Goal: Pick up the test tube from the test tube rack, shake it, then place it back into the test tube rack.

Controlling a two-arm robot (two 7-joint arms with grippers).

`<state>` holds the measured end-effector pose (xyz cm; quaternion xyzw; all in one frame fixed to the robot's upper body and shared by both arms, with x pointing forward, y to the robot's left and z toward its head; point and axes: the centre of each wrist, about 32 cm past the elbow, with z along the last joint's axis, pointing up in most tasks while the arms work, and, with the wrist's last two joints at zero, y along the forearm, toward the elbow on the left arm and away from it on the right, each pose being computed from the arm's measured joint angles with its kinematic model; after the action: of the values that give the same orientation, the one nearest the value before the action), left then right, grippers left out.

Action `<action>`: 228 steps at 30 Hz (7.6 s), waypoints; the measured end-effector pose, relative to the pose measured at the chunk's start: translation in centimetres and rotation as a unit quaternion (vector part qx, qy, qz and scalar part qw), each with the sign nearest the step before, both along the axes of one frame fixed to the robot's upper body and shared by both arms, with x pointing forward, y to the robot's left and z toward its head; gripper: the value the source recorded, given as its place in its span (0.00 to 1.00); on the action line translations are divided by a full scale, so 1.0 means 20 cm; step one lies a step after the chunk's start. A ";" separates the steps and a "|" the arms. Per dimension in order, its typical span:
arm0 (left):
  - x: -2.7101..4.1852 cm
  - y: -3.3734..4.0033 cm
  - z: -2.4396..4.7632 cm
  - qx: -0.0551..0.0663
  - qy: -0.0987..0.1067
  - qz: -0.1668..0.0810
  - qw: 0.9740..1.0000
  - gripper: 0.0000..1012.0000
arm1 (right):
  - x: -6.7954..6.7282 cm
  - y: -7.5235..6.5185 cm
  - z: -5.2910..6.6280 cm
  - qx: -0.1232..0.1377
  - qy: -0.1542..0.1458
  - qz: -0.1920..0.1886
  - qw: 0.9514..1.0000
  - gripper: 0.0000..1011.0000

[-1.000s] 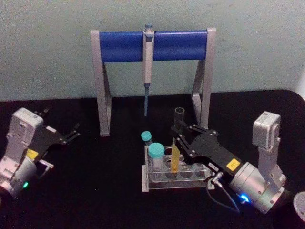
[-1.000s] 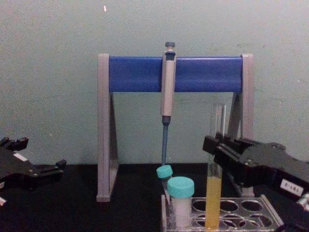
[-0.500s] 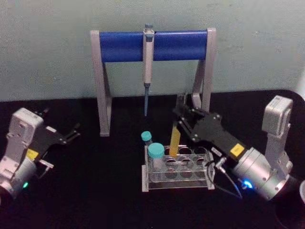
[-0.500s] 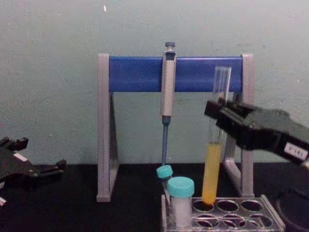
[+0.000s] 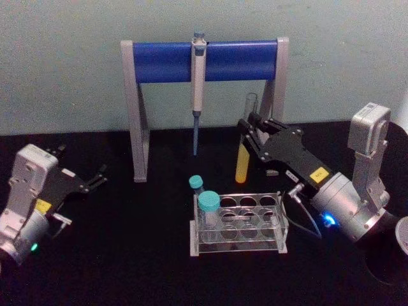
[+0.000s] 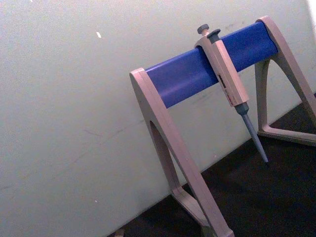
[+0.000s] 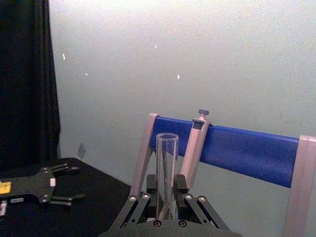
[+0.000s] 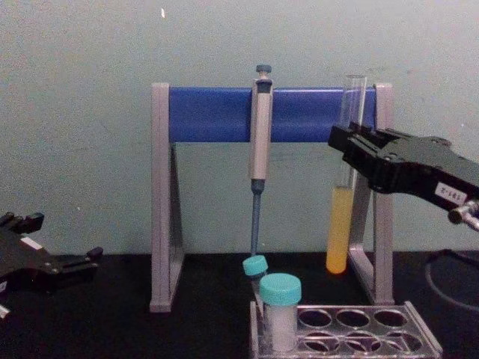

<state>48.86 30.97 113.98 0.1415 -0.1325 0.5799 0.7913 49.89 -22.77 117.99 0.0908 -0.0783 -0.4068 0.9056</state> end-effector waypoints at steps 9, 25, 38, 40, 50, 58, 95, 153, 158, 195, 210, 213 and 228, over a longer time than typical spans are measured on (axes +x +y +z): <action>0.000 0.000 0.000 0.000 0.000 0.000 1.000 0.99 | 0.03 0.00 0.00 0.000 0.000 -0.011 1.000 0.23; 0.000 0.000 0.000 0.000 0.000 0.000 1.000 0.99 | -0.04 -0.09 0.03 -0.022 -0.005 -0.051 0.998 0.23; 0.000 0.000 0.000 0.000 0.000 0.000 1.000 0.99 | -0.18 -0.11 0.05 -0.037 0.039 -0.007 0.999 0.23; 0.000 0.000 0.000 0.000 0.000 0.000 1.000 0.99 | -0.16 -0.09 0.03 -0.024 0.043 0.009 0.999 0.23; 0.000 0.000 0.000 0.000 0.000 0.000 1.000 0.99 | -0.05 -0.01 -0.01 0.018 0.026 0.036 0.999 0.23; 0.000 0.000 0.000 0.000 0.000 0.000 1.000 0.99 | 0.01 0.01 -0.04 0.024 0.003 0.009 1.000 0.23; 0.000 0.000 0.000 0.000 0.000 0.000 1.000 0.99 | -0.12 -0.13 0.01 -0.012 -0.010 -0.049 0.999 0.23; 0.000 0.000 0.000 0.000 0.000 0.000 1.000 0.99 | -0.07 -0.09 0.00 -0.011 -0.020 -0.045 0.999 0.23; 0.000 0.000 0.000 0.000 0.000 0.000 1.000 0.99 | -0.15 -0.13 0.02 -0.029 -0.014 -0.053 0.998 0.23; 0.000 0.000 0.000 0.000 0.000 0.000 1.000 0.99 | -0.01 -0.01 -0.02 0.000 -0.013 -0.009 1.000 0.23; 0.000 0.000 0.000 0.000 0.000 0.000 1.000 0.99 | -0.02 -0.04 -0.02 0.004 -0.016 -0.022 1.000 0.23; 0.000 0.000 0.000 0.000 0.000 0.000 1.000 0.99 | -0.02 -0.04 -0.02 0.004 -0.016 -0.022 1.000 0.23; 0.000 0.000 0.000 0.000 0.000 0.000 1.000 0.99 | -0.02 -0.03 -0.02 0.007 -0.016 -0.020 1.000 0.23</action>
<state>48.86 30.97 113.98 0.1415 -0.1324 0.5799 0.7913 49.47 -23.47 117.61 0.1019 -0.0922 -0.4234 0.8955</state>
